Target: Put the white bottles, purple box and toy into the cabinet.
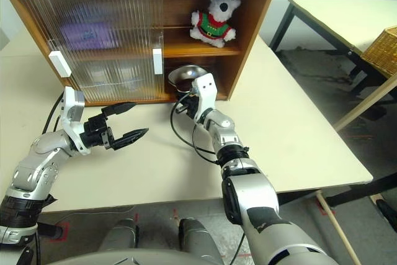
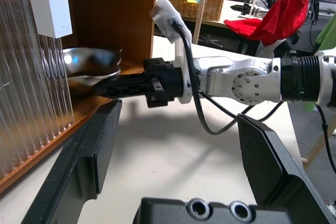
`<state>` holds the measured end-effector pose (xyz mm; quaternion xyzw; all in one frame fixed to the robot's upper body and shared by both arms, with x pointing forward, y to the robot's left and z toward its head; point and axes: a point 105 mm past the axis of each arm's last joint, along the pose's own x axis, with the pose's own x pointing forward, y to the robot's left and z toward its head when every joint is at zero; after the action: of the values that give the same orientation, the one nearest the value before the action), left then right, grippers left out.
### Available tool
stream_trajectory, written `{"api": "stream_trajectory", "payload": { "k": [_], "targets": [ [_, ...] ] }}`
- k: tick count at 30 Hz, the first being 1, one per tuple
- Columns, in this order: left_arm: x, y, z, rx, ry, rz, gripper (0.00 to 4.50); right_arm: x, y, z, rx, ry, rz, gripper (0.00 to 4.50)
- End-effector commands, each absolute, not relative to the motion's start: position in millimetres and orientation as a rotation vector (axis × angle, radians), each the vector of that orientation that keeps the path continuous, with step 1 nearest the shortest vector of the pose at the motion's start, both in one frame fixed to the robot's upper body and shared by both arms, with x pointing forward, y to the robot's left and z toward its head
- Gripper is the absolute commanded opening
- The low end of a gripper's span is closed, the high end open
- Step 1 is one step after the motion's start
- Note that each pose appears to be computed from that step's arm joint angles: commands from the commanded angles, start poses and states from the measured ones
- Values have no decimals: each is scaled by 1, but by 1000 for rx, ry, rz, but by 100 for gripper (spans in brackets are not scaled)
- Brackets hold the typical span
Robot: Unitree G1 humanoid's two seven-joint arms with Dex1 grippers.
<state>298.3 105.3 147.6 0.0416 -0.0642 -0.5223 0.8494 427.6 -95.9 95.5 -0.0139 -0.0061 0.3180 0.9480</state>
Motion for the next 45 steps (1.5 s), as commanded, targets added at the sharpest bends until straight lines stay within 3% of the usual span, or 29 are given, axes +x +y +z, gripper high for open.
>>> {"api": "stream_trajectory", "payload": {
  "k": [1,17,29,45],
  "targets": [
    [296,105,148,101,-132,-1105,450,433,-99,100,-37,-12,618,4],
    [296,106,152,111,-133,-1100,450,449,-108,115,-1,-3,523,4],
    [297,104,154,112,-142,-1103,450,449,-109,97,41,98,481,4],
    [297,103,155,112,-146,-1099,450,457,-113,111,28,78,423,4]
  ]
}}
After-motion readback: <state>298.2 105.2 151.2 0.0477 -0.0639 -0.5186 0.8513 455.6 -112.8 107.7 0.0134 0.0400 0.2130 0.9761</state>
